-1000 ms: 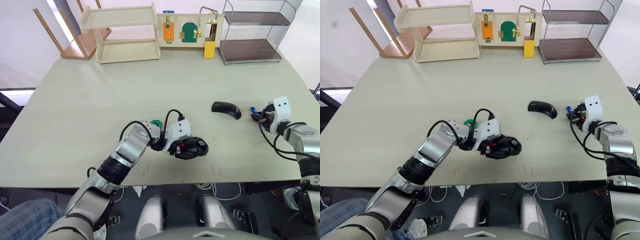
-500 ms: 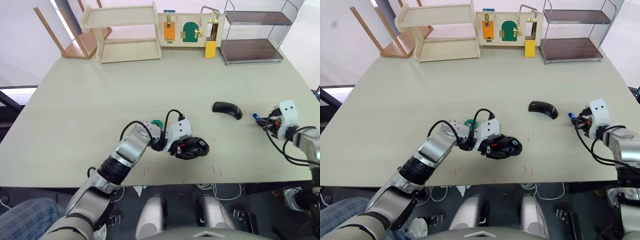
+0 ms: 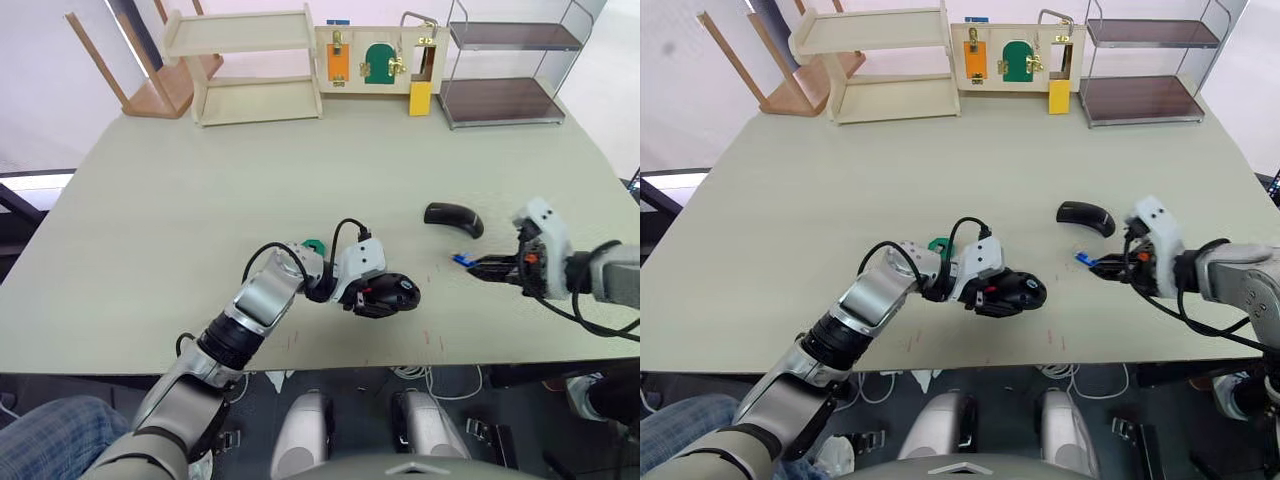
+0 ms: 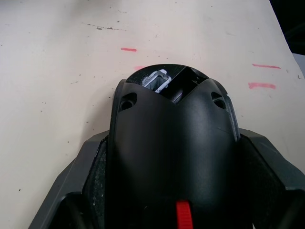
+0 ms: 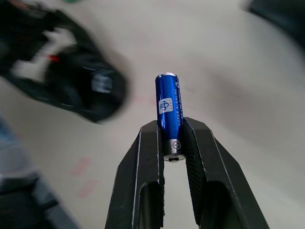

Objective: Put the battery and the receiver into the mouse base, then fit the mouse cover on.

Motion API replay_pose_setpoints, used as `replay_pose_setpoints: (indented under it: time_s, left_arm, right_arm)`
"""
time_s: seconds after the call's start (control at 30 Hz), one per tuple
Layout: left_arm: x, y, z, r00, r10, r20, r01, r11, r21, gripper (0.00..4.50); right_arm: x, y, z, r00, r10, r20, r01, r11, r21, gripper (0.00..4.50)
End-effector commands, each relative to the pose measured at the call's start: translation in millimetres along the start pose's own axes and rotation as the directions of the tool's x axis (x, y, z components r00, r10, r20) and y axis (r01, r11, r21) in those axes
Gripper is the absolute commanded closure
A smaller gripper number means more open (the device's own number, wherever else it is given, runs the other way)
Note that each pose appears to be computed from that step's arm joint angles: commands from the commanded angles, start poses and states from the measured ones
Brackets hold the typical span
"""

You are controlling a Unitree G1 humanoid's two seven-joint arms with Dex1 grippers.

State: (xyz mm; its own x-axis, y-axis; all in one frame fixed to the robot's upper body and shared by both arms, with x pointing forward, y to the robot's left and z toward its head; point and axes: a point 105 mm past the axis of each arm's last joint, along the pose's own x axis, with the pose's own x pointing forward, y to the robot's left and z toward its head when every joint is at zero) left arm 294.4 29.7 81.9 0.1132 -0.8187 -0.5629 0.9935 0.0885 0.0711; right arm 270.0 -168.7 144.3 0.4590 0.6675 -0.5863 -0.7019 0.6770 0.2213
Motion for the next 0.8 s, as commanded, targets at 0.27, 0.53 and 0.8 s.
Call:
replay_pose_setpoints:
  time_s: [0.27, 0.53, 0.8]
  left_arm:
    - [6.2, -7.1, -10.0, 0.999, -0.025, -0.044, 0.024, 0.999, -0.024, 1.51]
    - [7.0, -7.7, -9.6, 0.999, -0.025, -0.045, 0.024, 1.0, -0.017, 1.51]
    - [8.2, -8.2, -7.5, 0.999, -0.026, -0.039, 0.026, 1.0, -0.014, 1.51]
  right_arm:
    - [27.4, 37.5, -8.0, 0.986, 0.081, -0.144, -0.085, 0.996, -0.02, 4.4]
    - [36.9, 38.5, -10.0, 0.981, 0.071, -0.179, -0.073, 0.997, 0.0, 4.4]
    - [46.4, 38.9, -9.5, 0.973, 0.063, -0.222, -0.059, 0.998, 0.027, 4.4]
